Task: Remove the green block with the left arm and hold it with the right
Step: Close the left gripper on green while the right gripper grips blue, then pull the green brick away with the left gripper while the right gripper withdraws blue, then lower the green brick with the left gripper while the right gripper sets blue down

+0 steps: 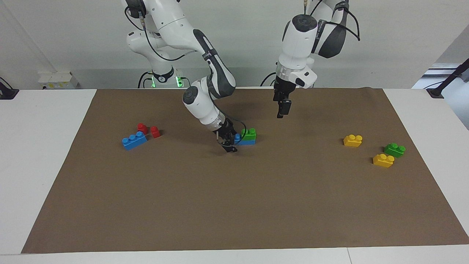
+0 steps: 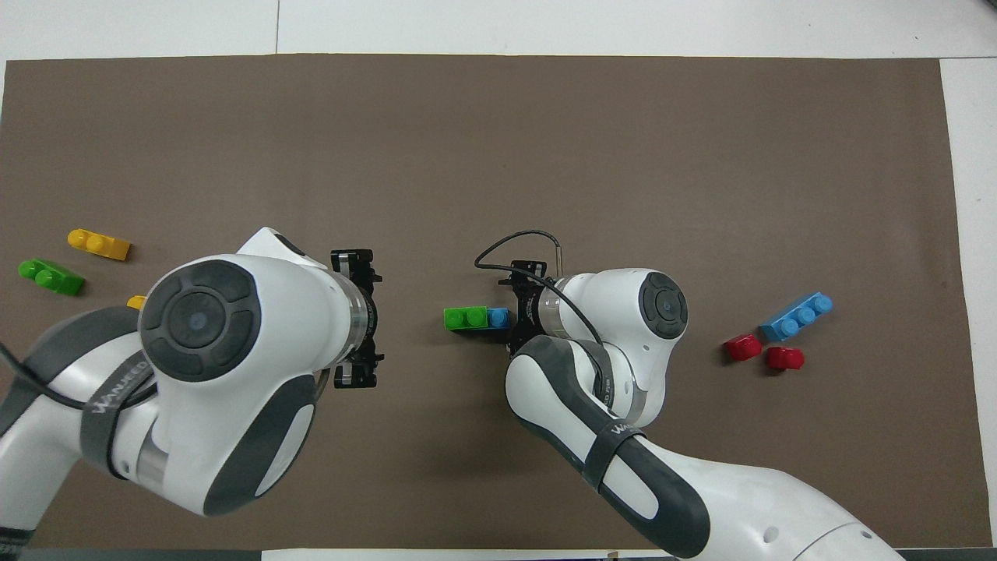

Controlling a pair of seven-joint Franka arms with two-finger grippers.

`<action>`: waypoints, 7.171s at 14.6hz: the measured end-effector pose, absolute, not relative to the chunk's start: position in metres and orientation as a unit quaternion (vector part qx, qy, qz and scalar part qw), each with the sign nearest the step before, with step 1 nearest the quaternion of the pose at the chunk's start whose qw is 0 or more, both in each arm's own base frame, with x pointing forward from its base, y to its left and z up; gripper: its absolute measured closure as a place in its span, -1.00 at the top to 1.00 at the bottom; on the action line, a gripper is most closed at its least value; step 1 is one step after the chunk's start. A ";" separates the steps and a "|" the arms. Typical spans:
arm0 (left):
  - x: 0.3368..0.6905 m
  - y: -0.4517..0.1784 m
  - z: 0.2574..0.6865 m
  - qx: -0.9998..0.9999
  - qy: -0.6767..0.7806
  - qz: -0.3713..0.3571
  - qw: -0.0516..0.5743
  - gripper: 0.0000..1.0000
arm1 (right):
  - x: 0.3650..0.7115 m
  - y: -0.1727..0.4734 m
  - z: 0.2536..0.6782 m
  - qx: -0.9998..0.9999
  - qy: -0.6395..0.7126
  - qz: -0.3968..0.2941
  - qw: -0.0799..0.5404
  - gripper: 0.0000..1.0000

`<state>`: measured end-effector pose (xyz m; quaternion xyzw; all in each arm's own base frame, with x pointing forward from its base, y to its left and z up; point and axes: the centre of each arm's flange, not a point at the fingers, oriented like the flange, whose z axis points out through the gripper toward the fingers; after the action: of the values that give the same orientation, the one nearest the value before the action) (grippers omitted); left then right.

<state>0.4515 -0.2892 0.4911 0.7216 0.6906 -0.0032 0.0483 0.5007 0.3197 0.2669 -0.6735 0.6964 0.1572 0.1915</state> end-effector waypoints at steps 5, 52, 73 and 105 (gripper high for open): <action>0.454 -0.326 0.447 0.691 0.721 -0.011 0.049 1.00 | 0.499 0.324 0.268 -0.676 0.694 0.156 0.193 0.28; 0.469 -0.375 0.402 0.685 0.723 0.035 0.088 -0.30 | 0.525 0.321 0.290 -0.660 0.700 0.150 0.228 -0.31; 0.551 -0.076 0.515 0.821 0.566 -0.016 0.070 -0.30 | 0.577 -0.096 0.297 -0.723 0.640 0.136 0.223 -0.31; 0.644 0.045 0.322 0.815 0.574 0.019 0.076 -0.30 | 0.582 -0.013 0.468 -0.832 0.519 0.115 0.160 1.00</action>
<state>0.6442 0.0454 0.3223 0.8150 0.5742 0.0193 0.0757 0.5820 -0.0134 0.4680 -0.8316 0.5193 0.1148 0.1599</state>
